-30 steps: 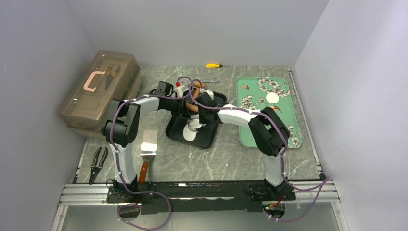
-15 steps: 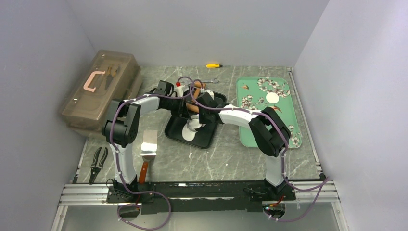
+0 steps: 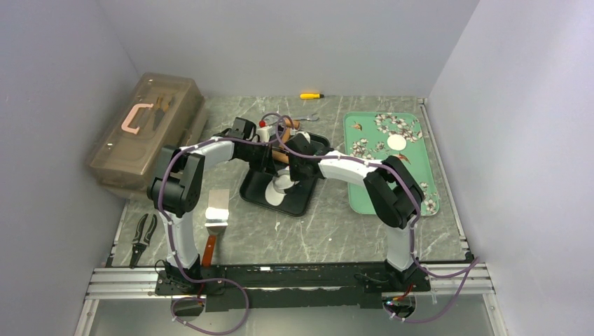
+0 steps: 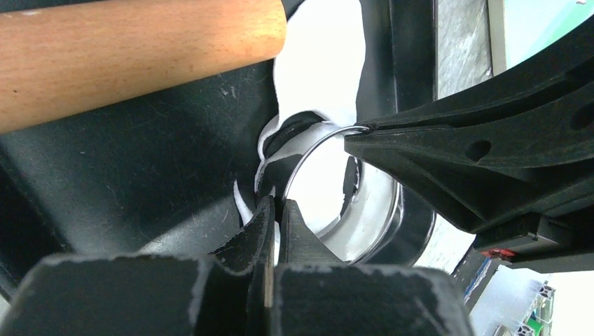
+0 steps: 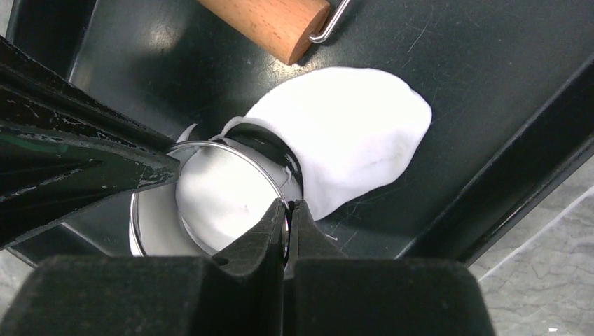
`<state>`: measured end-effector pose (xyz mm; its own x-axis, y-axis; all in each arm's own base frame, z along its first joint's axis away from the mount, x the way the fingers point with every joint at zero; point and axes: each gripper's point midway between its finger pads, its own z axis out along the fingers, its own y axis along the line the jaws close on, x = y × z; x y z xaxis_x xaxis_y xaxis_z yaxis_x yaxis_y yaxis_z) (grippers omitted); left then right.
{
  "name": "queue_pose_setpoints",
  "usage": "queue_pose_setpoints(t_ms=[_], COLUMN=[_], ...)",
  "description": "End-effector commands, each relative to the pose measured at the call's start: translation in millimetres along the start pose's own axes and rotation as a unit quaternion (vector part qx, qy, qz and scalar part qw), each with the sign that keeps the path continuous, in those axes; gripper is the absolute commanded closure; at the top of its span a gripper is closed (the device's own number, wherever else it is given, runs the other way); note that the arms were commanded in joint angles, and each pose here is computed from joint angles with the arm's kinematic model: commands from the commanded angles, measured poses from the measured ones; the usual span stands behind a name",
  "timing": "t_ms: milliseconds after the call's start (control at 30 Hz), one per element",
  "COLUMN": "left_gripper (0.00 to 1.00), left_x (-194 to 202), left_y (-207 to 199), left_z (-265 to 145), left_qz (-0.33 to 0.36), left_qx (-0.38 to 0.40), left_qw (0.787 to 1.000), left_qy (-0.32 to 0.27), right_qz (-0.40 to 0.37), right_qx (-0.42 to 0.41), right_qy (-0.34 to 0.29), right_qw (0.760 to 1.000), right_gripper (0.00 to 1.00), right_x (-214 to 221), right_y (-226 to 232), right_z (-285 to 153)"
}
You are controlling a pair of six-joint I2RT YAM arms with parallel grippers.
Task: Roll out the dumpling wrappers from the dough
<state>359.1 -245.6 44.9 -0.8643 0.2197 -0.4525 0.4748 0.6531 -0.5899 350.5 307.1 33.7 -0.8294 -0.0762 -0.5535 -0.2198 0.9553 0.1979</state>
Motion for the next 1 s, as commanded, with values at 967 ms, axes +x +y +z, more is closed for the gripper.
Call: queue_pose_setpoints(t_ms=[967], left_gripper=[1.0], left_x=[-44], left_y=[-34], left_z=[-37], left_qz=[0.037], left_qx=[0.011], left_qw=[0.999], left_qy=[-0.034], right_qz=[-0.037], right_qx=[0.046], right_qy=[-0.09], right_qw=[0.994], right_gripper=[1.0], right_x=[-79], right_y=[-9], right_z=[-34])
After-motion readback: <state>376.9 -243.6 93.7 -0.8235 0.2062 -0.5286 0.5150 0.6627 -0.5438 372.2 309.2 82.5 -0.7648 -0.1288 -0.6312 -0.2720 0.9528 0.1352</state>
